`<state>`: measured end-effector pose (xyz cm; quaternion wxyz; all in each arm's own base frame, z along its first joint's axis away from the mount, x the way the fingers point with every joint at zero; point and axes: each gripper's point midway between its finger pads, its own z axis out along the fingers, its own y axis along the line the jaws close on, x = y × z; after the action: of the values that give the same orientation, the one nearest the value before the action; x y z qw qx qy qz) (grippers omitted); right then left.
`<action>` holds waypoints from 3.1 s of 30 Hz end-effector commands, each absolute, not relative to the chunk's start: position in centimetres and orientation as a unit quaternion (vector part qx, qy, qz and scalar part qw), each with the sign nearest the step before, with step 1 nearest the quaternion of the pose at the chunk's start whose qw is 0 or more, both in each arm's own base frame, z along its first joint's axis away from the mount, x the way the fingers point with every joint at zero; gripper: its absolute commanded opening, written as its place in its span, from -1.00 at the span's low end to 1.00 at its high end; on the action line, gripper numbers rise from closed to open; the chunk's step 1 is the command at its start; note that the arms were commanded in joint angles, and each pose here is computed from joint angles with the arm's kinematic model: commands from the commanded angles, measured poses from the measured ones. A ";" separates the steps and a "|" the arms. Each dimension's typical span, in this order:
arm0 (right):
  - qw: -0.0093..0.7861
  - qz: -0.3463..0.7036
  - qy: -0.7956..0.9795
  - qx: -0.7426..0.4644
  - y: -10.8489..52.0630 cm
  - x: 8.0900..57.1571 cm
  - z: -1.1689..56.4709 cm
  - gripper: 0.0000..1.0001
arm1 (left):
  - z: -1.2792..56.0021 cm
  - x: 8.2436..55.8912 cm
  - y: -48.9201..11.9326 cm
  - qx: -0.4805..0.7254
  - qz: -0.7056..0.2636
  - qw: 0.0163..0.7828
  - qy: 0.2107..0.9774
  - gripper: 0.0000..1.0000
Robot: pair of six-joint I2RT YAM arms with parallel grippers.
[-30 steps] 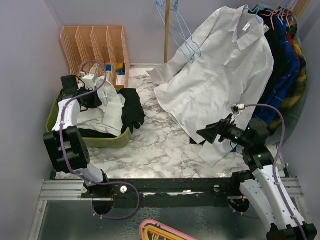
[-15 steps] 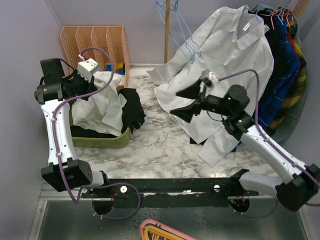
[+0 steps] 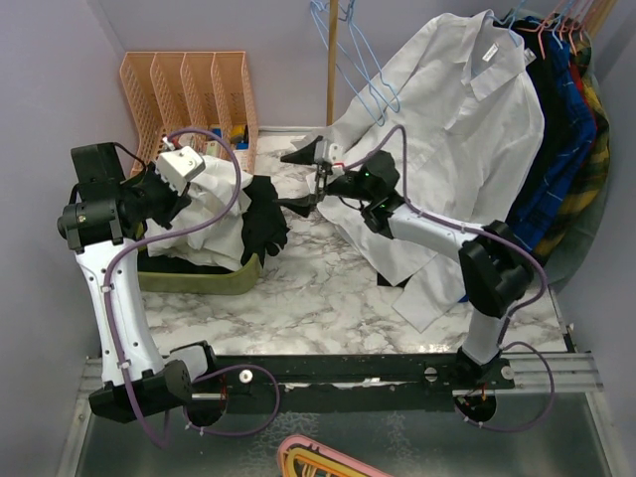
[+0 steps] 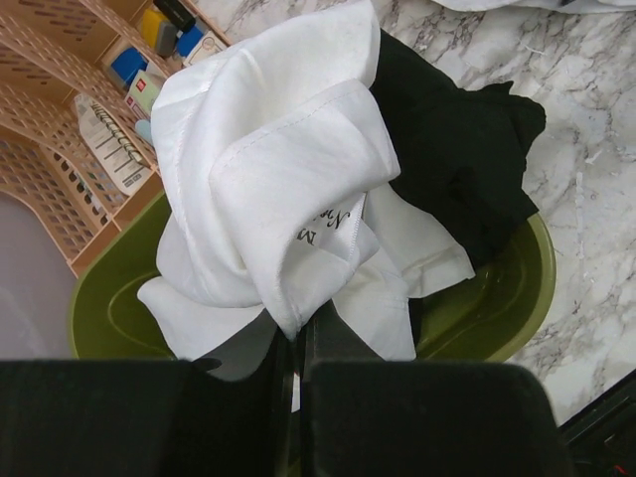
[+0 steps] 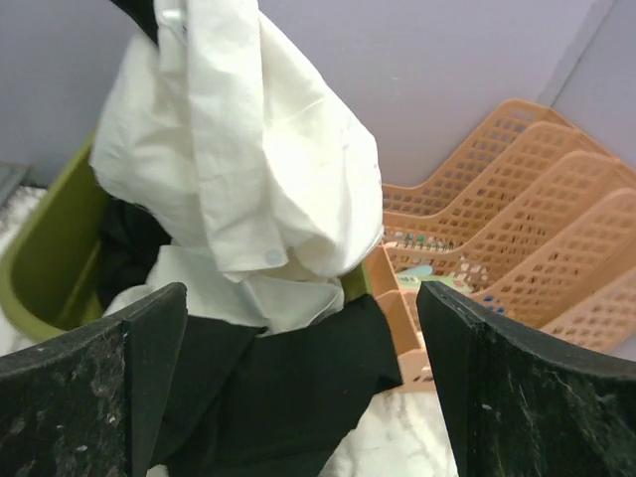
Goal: Place the shirt on the hanger
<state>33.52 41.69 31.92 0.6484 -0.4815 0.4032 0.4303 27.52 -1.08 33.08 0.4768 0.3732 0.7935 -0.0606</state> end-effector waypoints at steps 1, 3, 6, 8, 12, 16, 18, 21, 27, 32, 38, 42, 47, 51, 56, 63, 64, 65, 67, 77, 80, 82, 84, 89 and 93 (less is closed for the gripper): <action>0.694 0.360 0.279 -0.558 45.1 34.1 34.4 0.99 | 33.7 25.8 -1.6 0.402 -0.050 0.475 0.781 -1.00; 0.696 0.351 0.271 -0.565 45.9 34.8 34.5 0.99 | 33.8 25.6 -1.4 0.404 -0.040 0.475 0.781 -1.00; 0.690 0.349 0.265 -0.576 47.5 35.1 33.8 0.99 | 33.9 25.5 -1.5 0.405 -0.042 0.474 0.781 -1.00; 0.684 0.346 0.258 -0.588 48.9 34.7 33.4 0.99 | 34.2 25.4 -1.7 0.404 -0.047 0.476 0.779 -1.00; 0.657 0.337 0.263 -0.621 51.6 33.5 30.3 0.99 | 35.0 25.5 -1.8 0.399 -0.046 0.484 0.777 -1.00; 0.643 0.342 0.280 -0.626 51.8 33.2 27.7 0.99 | 35.7 25.8 -1.4 0.389 -0.032 0.492 0.778 -1.00; 0.646 0.337 0.283 -0.624 51.5 33.2 27.1 0.99 | 35.9 25.8 -1.2 0.386 -0.027 0.494 0.779 -1.00; 0.655 0.328 0.288 -0.616 51.5 33.8 26.7 1.00 | 36.4 25.6 -1.6 0.387 -0.033 0.497 0.776 -1.00; 0.685 0.348 0.273 -0.579 52.0 33.9 32.0 -0.47 | 39.6 24.5 -1.8 0.384 -0.013 0.521 0.762 -1.00; 0.755 0.360 0.217 -0.503 49.3 31.3 43.6 -0.98 | 46.5 24.6 -1.0 0.345 0.056 0.599 0.721 -1.00; 0.819 0.380 0.234 -0.361 43.6 29.8 58.7 -0.98 | 56.6 25.2 1.6 0.206 0.129 0.727 0.642 -1.00; 0.847 0.380 0.240 -0.285 39.4 28.9 66.2 -0.98 | 60.9 25.4 2.7 0.151 0.147 0.777 0.593 -1.00; 0.856 0.363 0.252 -0.270 36.6 27.5 70.6 -0.98 | 62.3 26.0 0.1 0.200 0.088 0.793 0.568 -1.00; 0.864 0.344 0.263 -0.256 33.2 25.7 71.9 -0.98 | 58.5 27.2 -3.2 0.294 0.009 0.759 0.581 -0.96; 0.815 0.346 0.359 -0.295 32.0 24.8 68.2 -0.98 | 54.1 28.6 -4.2 0.340 -0.043 0.713 0.612 -0.80; 0.687 0.403 0.534 -0.285 31.3 23.5 52.0 -0.98 | 46.8 30.5 -5.2 0.361 -0.134 0.628 0.676 -0.67; 0.671 0.409 0.551 -0.279 31.2 23.2 50.5 -0.98 | 45.7 31.0 -5.2 0.358 -0.133 0.620 0.685 -0.67; 0.663 0.410 0.561 -0.278 31.1 23.1 49.5 -0.98 | 44.9 31.4 -5.3 0.355 -0.131 0.615 0.692 -0.67; 0.657 0.408 0.568 -0.283 31.1 23.1 49.4 -0.98 | 45.0 31.7 -5.6 0.354 -0.123 0.617 0.692 -0.67; 0.794 0.417 0.357 -0.262 27.3 19.2 73.8 -0.98 | 55.9 30.0 -5.9 0.314 -0.093 0.707 0.627 -0.67; 0.831 0.399 0.313 -0.230 25.8 19.2 75.6 -0.98 | 59.3 29.3 -5.5 0.287 -0.077 0.740 0.603 -0.67; 0.826 0.391 0.337 -0.226 26.1 20.1 74.5 -0.98 | 60.6 29.0 -5.2 0.271 -0.069 0.755 0.593 -0.67; 0.802 0.393 0.383 -0.235 27.7 21.7 71.3 -0.98 | 61.0 28.9 -5.2 0.267 -0.071 0.759 0.589 -0.67; 0.740 0.411 0.486 -0.217 28.7 23.2 59.6 -0.98 | 55.2 31.5 -5.9 0.279 -0.132 0.704 0.640 -0.68; 0.663 0.409 0.603 -0.173 27.7 23.5 48.1 -0.98 | 46.5 35.2 -6.1 0.270 -0.132 0.642 0.705 -0.73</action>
<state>22.91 29.29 55.58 0.7096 -0.2496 0.5228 0.4010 30.53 -6.33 55.38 0.7147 0.2939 0.6236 -0.1182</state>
